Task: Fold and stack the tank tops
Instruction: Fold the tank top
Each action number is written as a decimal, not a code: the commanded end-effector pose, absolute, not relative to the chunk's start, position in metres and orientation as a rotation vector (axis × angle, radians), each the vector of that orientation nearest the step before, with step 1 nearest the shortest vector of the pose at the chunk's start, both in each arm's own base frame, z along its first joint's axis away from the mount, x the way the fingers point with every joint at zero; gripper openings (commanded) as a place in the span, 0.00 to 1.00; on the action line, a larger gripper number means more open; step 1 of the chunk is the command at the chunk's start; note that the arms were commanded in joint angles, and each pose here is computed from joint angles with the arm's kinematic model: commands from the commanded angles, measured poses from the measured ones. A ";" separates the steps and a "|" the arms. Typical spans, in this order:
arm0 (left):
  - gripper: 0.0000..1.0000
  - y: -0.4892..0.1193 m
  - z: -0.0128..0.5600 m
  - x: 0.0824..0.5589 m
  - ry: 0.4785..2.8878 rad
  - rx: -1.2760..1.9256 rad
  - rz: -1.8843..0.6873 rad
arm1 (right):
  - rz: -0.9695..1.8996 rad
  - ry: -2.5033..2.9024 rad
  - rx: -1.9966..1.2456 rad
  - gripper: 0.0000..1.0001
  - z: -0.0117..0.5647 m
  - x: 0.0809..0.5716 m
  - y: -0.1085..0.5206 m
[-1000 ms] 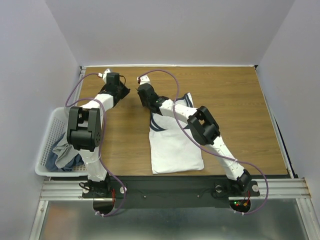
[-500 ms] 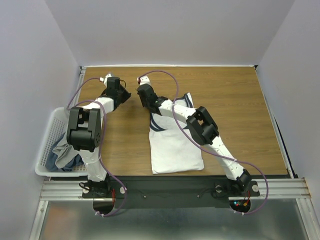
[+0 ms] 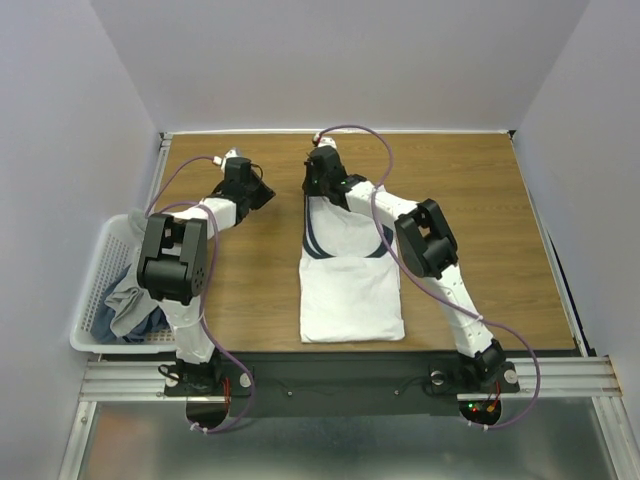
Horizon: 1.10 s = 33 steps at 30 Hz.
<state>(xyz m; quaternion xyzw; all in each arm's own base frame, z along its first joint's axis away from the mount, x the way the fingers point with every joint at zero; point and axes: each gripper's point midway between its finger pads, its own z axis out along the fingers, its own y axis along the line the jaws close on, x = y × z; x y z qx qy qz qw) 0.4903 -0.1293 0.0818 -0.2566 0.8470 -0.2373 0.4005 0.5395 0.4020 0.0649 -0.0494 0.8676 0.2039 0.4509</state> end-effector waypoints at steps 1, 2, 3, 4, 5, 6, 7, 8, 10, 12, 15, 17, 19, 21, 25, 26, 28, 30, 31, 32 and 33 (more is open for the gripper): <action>0.12 -0.147 0.104 0.495 2.093 -0.570 -0.647 | 0.704 2.083 -0.022 0.01 0.106 0.547 0.401; 0.12 -0.153 0.103 0.494 2.100 -0.557 -0.650 | 0.723 2.089 -0.006 0.01 0.103 0.549 0.398; 0.12 -0.156 0.102 0.494 2.102 -0.554 -0.649 | 0.729 2.095 0.005 0.02 0.100 0.550 0.396; 0.12 -0.159 0.099 0.492 2.110 -0.551 -0.648 | 0.736 2.100 0.019 0.02 0.097 0.550 0.395; 0.12 -0.166 0.099 0.491 2.115 -0.534 -0.652 | 0.733 2.110 0.029 0.02 0.093 0.551 0.391; 0.12 -0.170 0.098 0.490 2.120 -0.527 -0.653 | 0.731 2.116 0.034 0.02 0.091 0.551 0.390; 0.12 -0.173 0.097 0.489 2.122 -0.520 -0.654 | 0.731 2.119 0.044 0.02 0.089 0.551 0.388; 0.12 -0.177 0.096 0.488 2.126 -0.515 -0.655 | 0.731 2.124 0.047 0.05 0.088 0.550 0.387; 0.12 -0.185 0.094 0.484 2.136 -0.501 -0.656 | 0.725 2.138 0.062 0.10 0.083 0.550 0.382; 0.12 -0.190 0.092 0.481 2.143 -0.490 -0.656 | 0.740 2.107 0.070 0.23 0.090 0.553 0.382; 0.15 -0.191 0.094 0.475 2.141 -0.489 -0.655 | 0.749 2.084 0.067 0.37 0.103 0.554 0.382; 0.19 -0.192 0.100 0.468 2.133 -0.472 -0.655 | 0.751 2.067 0.065 0.46 0.112 0.556 0.380; 0.23 -0.192 0.103 0.463 2.127 -0.470 -0.651 | 0.756 2.040 0.055 0.52 0.130 0.555 0.378; 0.30 -0.190 0.110 0.451 2.116 -0.467 -0.643 | 0.762 2.021 0.052 0.61 0.145 0.553 0.376; 0.38 -0.189 0.119 0.422 2.105 -0.453 -0.613 | 0.735 1.980 0.061 0.71 0.181 0.540 0.359; 0.38 -0.194 0.122 0.409 2.111 -0.431 -0.613 | 0.734 1.955 0.070 0.73 0.204 0.534 0.351; 0.38 -0.193 0.120 0.392 2.128 -0.426 -0.578 | 0.687 1.989 0.107 0.75 0.198 0.517 0.331; 0.37 -0.195 0.118 0.368 2.145 -0.413 -0.573 | 0.663 2.041 0.111 0.76 0.196 0.484 0.310; 0.37 -0.195 0.112 0.356 2.179 -0.423 -0.568 | 0.654 2.079 0.120 0.76 0.187 0.470 0.302; 0.37 -0.193 0.117 0.346 2.173 -0.427 -0.578 | 0.654 2.122 0.124 0.76 0.181 0.452 0.295; 0.37 -0.192 0.103 0.328 2.212 -0.429 -0.557 | 0.646 2.174 0.122 0.76 0.167 0.424 0.280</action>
